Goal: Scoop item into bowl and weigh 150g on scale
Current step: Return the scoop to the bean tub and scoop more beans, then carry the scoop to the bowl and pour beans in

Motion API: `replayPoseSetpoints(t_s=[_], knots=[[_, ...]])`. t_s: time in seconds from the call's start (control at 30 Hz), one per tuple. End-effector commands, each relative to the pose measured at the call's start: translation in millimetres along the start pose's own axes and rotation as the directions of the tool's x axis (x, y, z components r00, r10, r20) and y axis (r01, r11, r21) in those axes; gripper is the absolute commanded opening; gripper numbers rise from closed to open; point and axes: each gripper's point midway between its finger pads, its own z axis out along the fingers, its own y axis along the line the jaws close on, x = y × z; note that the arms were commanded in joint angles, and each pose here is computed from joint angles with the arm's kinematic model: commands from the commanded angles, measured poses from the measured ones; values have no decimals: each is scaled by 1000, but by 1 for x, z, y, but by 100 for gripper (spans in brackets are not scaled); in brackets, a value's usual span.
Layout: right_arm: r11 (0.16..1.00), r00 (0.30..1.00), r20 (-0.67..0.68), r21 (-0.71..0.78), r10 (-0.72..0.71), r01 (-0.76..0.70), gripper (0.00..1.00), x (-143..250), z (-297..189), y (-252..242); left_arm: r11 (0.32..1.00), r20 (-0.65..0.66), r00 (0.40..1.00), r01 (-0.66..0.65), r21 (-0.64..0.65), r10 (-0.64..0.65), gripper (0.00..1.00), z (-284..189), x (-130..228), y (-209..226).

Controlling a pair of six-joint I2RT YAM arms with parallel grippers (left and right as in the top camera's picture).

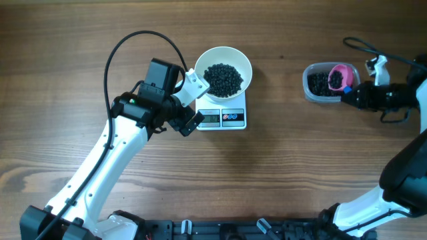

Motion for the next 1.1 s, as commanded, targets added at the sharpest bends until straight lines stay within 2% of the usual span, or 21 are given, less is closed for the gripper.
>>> replayPoseSetpoints(t_s=[0.0,0.2,0.5,0.7,0.9,1.07], knots=[[990,998,58,-142,21,-13,4,-9,3,19,1000,10,1000,-19,11,19,100,-2,-1,-2],[959,991,126,-283,35,3,4,-24,-6,48,1000,11,1000,-19,11,19,100,-2,-1,-2],[955,992,72,-272,-106,121,4,-46,10,107,1000,11,1000,-19,11,19,100,-2,-1,-2],[929,975,64,-294,-215,224,4,-63,27,167,1000,10,1000,-19,11,19,100,-2,-1,-2],[916,944,23,-235,-329,325,4,-63,53,212,1000,11,1000,-19,11,19,100,-2,-1,-2],[888,888,-47,-82,-457,452,4,-52,87,230,1000,10,1000,-19,11,19,100,-2,-1,-2]])
